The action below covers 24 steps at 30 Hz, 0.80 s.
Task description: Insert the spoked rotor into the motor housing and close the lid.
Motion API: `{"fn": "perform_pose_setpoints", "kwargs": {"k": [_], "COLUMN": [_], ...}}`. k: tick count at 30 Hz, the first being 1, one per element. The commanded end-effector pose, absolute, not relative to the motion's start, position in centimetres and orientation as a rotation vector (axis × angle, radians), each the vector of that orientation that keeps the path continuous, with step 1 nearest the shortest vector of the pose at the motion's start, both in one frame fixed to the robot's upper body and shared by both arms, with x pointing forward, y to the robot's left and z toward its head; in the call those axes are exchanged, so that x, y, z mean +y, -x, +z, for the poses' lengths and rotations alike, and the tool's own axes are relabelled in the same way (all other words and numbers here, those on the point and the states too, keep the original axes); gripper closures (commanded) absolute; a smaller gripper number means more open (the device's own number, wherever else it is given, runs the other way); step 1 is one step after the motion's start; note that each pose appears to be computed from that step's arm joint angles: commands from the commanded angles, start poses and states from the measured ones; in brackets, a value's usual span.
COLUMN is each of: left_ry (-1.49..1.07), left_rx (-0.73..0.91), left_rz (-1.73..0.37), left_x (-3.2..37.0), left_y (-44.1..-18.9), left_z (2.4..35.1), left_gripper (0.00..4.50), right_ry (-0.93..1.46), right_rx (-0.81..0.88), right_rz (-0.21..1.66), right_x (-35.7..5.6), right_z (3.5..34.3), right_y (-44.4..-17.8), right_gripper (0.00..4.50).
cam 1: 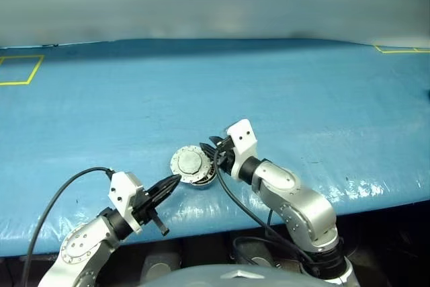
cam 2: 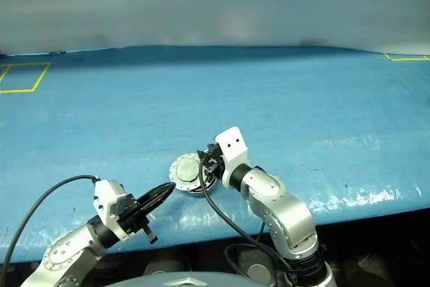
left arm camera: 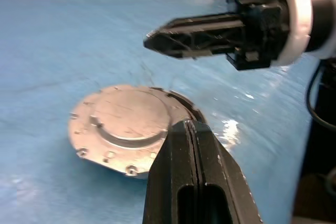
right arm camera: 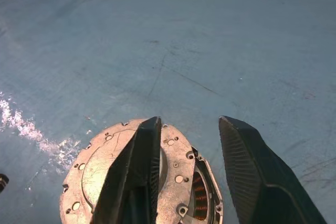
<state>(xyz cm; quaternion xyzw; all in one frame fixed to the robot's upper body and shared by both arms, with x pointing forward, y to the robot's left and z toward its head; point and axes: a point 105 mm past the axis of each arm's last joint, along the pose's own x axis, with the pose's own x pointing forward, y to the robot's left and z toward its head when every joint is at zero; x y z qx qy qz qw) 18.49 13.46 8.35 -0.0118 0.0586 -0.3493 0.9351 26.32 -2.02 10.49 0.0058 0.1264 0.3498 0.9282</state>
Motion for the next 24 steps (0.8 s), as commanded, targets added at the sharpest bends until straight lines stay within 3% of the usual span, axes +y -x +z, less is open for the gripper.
{"fn": "perform_pose_setpoints", "kwargs": {"k": [1, 6, 24], "left_ry": [-0.04, -0.094, -0.045], "left_rx": [0.068, 0.065, 0.001], "left_rz": [-0.656, -0.585, -0.548], "left_x": [14.2, 15.7, 15.9], "left_y": [-18.5, -18.6, -20.7], "left_z": [8.6, 7.4, 5.9], "left_gripper": [4.5, 4.5, 4.5], "right_ry": [0.017, 0.12, 0.192], "right_rx": [0.193, 0.202, 0.315], "right_rz": [0.716, 0.738, 0.869], "right_x": [-1.4, -0.4, 2.1], "right_z": [11.6, 10.7, 8.7], "right_y": [-26.2, -26.3, -25.0], "right_gripper": [1.6, 0.03, 0.03]}}
